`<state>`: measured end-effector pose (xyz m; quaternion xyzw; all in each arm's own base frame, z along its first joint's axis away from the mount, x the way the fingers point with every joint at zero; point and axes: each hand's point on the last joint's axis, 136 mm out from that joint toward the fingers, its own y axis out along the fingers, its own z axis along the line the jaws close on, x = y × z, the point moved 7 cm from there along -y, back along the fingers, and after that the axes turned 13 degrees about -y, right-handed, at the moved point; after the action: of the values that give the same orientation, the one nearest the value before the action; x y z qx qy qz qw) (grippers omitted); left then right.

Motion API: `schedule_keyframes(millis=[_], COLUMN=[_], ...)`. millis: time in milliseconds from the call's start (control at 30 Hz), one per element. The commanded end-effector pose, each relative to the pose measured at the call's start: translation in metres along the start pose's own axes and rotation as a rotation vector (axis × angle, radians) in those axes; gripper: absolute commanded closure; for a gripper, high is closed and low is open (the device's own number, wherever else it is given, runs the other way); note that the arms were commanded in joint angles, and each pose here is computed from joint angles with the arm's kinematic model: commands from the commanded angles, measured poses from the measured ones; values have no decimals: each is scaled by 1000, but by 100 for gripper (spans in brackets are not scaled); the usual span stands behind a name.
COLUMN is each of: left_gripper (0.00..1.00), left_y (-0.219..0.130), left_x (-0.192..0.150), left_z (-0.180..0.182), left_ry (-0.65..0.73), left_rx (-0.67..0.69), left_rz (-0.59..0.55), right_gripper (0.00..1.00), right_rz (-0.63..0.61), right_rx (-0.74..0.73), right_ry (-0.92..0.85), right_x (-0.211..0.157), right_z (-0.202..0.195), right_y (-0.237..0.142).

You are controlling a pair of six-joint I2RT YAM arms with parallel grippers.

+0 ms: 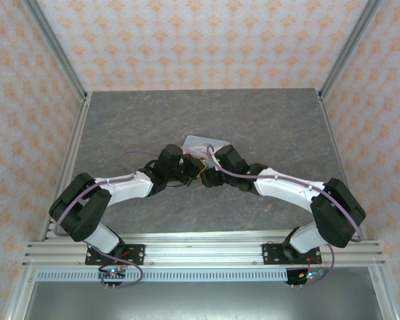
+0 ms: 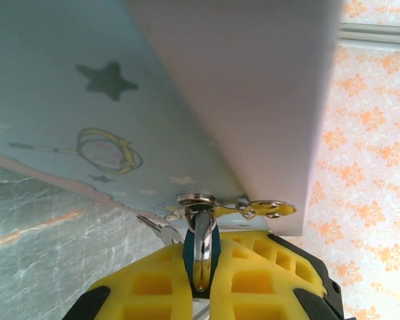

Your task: Unlock the padlock with the key

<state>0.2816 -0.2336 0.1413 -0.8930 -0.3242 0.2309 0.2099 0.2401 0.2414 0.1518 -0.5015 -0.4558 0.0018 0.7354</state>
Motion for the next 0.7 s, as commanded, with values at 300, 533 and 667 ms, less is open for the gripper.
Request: schedule_keyframes(millis=[300, 533, 667], left_gripper=[100, 100, 81], left_y=[9, 13, 13], left_x=[8, 10, 10], left_z=[34, 49, 53], left_ry=[82, 82, 86], left_rx=[72, 105, 107], left_rz=[-34, -39, -39], right_gripper=[31, 31, 31], right_rz=[-194, -261, -273], right_rx=[67, 100, 122], right_ry=[425, 577, 614], right_x=[-26, -30, -28], right_z=[-11, -15, -15], right_y=[-5, 2, 5])
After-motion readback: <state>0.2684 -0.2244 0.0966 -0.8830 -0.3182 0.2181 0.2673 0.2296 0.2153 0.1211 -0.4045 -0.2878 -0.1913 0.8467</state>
